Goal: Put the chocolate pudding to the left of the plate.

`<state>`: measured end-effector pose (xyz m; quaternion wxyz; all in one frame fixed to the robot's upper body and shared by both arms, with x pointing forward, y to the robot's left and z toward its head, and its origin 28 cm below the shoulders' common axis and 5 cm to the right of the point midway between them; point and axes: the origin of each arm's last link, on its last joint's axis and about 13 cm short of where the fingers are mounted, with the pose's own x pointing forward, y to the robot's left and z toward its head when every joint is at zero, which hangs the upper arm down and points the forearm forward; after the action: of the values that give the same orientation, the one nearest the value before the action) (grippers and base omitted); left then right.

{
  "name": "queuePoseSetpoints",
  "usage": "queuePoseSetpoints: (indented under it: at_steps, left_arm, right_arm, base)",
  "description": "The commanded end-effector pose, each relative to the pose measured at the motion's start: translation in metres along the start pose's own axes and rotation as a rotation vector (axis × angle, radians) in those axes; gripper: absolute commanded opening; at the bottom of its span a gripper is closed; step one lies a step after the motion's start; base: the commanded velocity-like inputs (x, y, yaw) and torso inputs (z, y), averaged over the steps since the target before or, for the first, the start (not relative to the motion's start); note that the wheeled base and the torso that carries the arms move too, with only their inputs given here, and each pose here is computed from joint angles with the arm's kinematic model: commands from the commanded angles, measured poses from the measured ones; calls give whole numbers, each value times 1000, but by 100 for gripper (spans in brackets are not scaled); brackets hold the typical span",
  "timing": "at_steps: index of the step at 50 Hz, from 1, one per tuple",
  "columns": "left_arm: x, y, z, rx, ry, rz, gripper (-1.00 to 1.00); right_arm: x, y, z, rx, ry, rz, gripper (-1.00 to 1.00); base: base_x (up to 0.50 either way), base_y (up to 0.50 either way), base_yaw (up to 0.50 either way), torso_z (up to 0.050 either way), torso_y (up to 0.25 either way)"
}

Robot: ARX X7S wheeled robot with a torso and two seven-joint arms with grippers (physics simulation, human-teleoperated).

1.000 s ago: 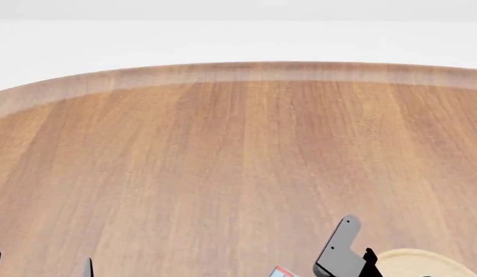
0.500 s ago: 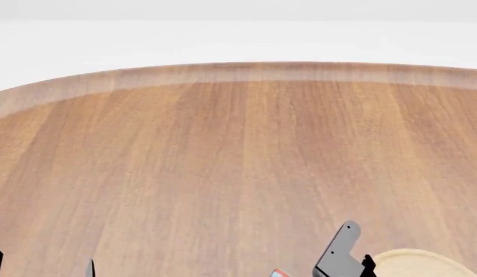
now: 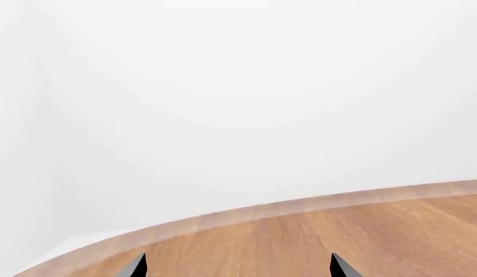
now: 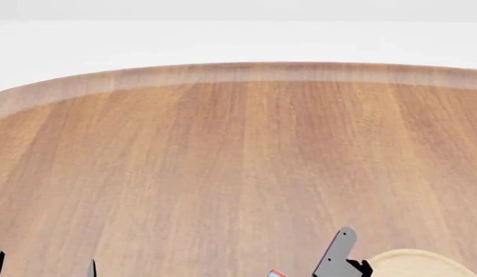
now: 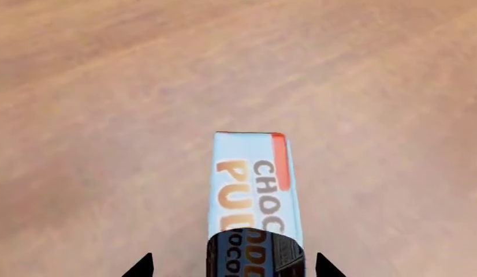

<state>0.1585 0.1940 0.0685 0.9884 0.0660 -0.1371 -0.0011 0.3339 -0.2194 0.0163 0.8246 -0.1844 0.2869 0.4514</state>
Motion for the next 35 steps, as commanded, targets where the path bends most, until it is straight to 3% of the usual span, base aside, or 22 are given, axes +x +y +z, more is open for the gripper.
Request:
queuePoseSetpoints:
  at_steps: [1,2,4,14,19,24,29,30,31,35]
  left_arm:
    - [0,-1,0,1,-1,-4,100]
    - [0,-1,0,0,0,-4,100]
    - [-1,-1,-1,3,0,-6,100]
    - [-3,-2,2,2,-3,-13,100]
    - [-2,-1,3,3,-5,-8,100]
    - [-2,0,3,-1,-2,-2,100]
    - [-1,2,4,0,-6,6,100]
    - [-1,2,4,0,-6,7,100]
    - [-1,2,3,0,-5,8,100]
    - [-1,2,3,4,-8,7,100]
  right_arm:
    - [-20,4,13,-57,-25,12,100]
    - [-25,6,27,-114,-58,19,100]
    - [-36,7,38,-145,-58,3,100]
    - [-79,7,76,-225,-90,-65,100]
    - [-110,36,112,-386,-216,-93,100]
    - [-120,73,125,-466,-327,-98,100]
    - [-104,93,121,-470,-405,-434,100]
    - [-101,94,119,-469,-393,-471,100]
    - [-98,108,115,-400,-485,-442,100]
    - [-90,123,105,-371,-535,-561,100]
  base:
    - [0,0,0,0,0]
    - [0,0,0,0,0]
    - [0,0,0,0,0]
    - [0,0,0,0,0]
    - [0,0,0,0,0]
    - [0,0,0,0,0]
    - [0,0,0,0,0]
    - [0,0,0,0,0]
    - [0,0,0,0,0]
    - [0,0,0,0,0]
